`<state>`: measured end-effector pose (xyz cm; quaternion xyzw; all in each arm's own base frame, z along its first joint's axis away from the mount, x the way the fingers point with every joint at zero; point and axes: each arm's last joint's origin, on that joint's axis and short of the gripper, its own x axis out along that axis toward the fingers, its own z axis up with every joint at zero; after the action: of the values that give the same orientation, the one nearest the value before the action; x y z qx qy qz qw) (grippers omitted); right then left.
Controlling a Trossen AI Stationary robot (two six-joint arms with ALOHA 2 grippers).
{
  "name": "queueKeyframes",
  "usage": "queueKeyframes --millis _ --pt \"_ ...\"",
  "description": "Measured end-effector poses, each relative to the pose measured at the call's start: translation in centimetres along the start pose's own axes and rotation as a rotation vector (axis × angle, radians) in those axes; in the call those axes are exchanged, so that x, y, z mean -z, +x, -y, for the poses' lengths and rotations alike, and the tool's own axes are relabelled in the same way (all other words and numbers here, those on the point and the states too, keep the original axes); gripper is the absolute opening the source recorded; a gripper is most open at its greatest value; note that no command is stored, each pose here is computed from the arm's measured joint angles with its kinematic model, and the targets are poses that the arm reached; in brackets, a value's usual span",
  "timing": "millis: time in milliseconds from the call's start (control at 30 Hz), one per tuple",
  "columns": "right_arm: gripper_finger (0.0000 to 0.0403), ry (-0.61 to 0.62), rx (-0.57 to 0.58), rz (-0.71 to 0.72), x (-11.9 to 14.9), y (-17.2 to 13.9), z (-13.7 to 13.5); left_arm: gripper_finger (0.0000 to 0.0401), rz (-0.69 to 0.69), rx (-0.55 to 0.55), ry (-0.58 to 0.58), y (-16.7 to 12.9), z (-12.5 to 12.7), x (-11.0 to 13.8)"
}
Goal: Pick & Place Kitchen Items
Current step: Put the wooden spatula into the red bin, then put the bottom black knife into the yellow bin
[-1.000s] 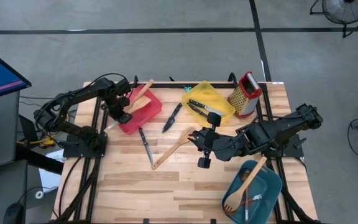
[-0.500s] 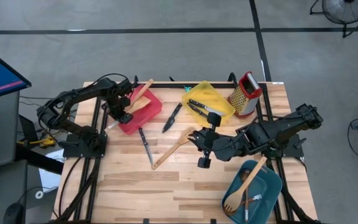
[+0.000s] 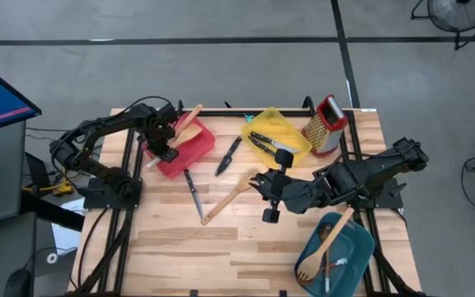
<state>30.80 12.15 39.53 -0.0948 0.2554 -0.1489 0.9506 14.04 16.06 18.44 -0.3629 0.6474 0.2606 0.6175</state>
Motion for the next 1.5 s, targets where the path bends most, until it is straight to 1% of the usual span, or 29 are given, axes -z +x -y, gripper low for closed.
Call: queueKeyframes --millis 233,367,567,800,900,1067,1167,1500 --pt "0.0056 0.0 0.0 0.0 0.0 0.0 0.0 0.0065 0.002 0.0 0.001 0.0 0.0 0.0" --pt "0.0056 0.003 -0.001 0.004 0.0 0.0 0.0 0.0066 0.01 -0.003 0.023 0.1 0.4 -0.1" --pt "0.0056 0.003 -0.003 0.006 0.0 0.0 -0.1 0.0066 -0.017 -0.012 0.056 1.2 0.9 0.5" --pt "0.0056 0.002 -0.006 0.007 0.0 -0.1 -0.2 0.0067 0.014 -0.015 0.059 1.0 0.9 0.6" --pt "0.0056 0.005 -0.006 0.007 0.0 -0.1 -0.2 0.0074 0.024 -0.015 0.06 1.0 0.9 0.5" --pt "0.0056 0.013 -0.006 0.007 0.0 -0.1 -0.2 0.0097 0.054 -0.049 0.063 0.9 0.8 0.2" --pt "0.0056 0.013 -0.006 0.007 0.0 -0.1 -0.2 0.0117 0.068 -0.05 0.067 0.9 0.8 0.0" --pt "0.0056 0.013 -0.006 0.006 0.0 -0.1 -0.2 0.0208 0.122 -0.05 0.128 0.9 0.9 -0.5"
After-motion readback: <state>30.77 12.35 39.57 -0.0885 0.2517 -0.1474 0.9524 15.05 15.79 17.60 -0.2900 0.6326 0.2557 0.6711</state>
